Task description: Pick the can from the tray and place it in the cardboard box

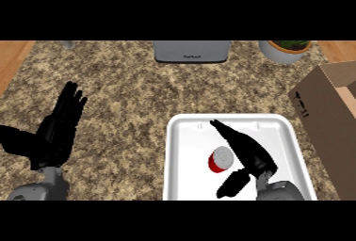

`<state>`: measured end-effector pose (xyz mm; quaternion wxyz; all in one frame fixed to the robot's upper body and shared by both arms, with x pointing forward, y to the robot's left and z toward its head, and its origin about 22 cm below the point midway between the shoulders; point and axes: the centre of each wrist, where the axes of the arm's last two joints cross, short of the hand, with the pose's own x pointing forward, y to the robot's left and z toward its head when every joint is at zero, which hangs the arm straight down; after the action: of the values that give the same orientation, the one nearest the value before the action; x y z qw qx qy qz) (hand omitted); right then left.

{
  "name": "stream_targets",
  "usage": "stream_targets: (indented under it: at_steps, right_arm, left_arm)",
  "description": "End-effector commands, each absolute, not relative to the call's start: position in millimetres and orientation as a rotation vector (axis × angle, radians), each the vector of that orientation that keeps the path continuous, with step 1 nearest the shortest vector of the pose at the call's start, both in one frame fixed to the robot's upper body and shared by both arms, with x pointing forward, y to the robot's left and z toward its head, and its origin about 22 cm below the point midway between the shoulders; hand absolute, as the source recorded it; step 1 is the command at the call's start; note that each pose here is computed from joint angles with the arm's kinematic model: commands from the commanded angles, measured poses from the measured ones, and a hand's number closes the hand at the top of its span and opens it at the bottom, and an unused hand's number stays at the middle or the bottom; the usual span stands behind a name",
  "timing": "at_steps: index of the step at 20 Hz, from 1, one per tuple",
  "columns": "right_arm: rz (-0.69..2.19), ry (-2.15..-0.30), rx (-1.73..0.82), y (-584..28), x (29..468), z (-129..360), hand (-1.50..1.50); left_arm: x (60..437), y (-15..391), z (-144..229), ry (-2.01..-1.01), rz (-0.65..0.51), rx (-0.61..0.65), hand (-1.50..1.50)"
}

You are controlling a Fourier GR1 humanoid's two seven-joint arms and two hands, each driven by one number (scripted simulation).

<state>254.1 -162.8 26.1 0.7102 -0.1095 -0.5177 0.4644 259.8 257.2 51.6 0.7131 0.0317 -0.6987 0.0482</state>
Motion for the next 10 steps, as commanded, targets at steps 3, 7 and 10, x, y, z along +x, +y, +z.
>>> stream_targets:
  at_steps: [3, 7, 10]
  right_arm:
    - [1.042, -1.161, -0.261, -170.3, 244.5, 17.9, -1.50]
    - [1.106, -1.213, -0.269, -173.4, 259.4, 21.4, 1.50]
    - [1.126, -1.259, -0.336, -156.7, 266.7, 14.1, 1.50]
  left_arm:
    - [274.7, 248.9, 51.2, -1.556, 0.113, 0.061, 0.00]
    - [260.9, 243.8, 55.8, -1.526, 0.125, 0.058, 0.00]
    - [259.3, 262.5, 46.9, -1.546, 0.131, 0.080, 0.00]
